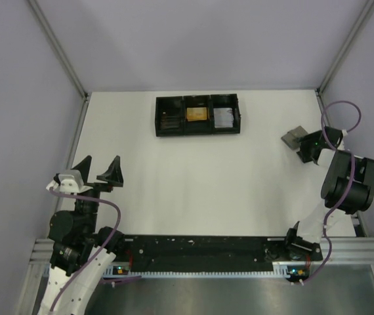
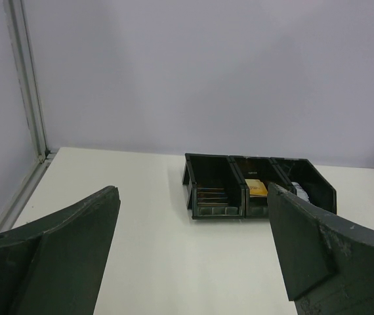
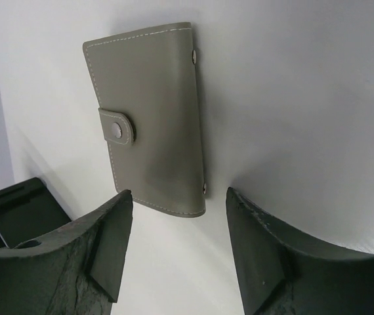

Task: Take the credit cards out of the card holder
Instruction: Move the card holder to the center of the board.

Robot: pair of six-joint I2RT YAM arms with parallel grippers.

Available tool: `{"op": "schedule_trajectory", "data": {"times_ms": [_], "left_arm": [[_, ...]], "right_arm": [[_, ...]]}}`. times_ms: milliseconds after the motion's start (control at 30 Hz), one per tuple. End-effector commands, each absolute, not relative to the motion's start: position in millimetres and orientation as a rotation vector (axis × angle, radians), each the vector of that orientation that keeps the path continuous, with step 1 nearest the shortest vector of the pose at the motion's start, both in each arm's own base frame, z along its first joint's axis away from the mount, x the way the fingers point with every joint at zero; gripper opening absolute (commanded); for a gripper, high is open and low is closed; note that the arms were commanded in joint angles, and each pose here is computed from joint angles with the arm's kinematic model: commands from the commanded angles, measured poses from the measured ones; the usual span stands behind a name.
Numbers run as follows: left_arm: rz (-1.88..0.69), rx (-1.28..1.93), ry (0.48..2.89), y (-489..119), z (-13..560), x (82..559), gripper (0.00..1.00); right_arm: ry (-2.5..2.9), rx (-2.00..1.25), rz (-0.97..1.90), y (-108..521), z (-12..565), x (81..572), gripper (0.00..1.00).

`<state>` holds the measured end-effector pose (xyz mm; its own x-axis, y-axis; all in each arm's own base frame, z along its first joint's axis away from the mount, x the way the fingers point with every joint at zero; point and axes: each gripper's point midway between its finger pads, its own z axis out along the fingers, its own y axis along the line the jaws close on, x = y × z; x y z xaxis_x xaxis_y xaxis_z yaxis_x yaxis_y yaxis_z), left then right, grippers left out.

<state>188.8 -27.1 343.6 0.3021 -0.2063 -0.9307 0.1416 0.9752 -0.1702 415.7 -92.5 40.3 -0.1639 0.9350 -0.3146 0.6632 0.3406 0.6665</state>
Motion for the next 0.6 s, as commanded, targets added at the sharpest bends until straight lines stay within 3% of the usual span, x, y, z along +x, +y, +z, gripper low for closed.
{"op": "schedule_trajectory", "data": {"times_ms": [0,267,567], "left_arm": [[-0.243,-0.067,1.210,-26.7,350.5,186.3,0.97],[-0.244,-0.068,1.204,-26.0,351.4,184.7,0.97],[-0.246,-0.067,1.202,-26.1,350.8,184.3,0.97]], "right_arm": [[1.958,1.426,0.435,-100.3,20.0,412.5,0.57],[2.024,1.388,0.415,-101.5,11.7,414.8,0.42],[2.091,1.310,0.432,-96.5,14.8,415.8,0.02]]}}
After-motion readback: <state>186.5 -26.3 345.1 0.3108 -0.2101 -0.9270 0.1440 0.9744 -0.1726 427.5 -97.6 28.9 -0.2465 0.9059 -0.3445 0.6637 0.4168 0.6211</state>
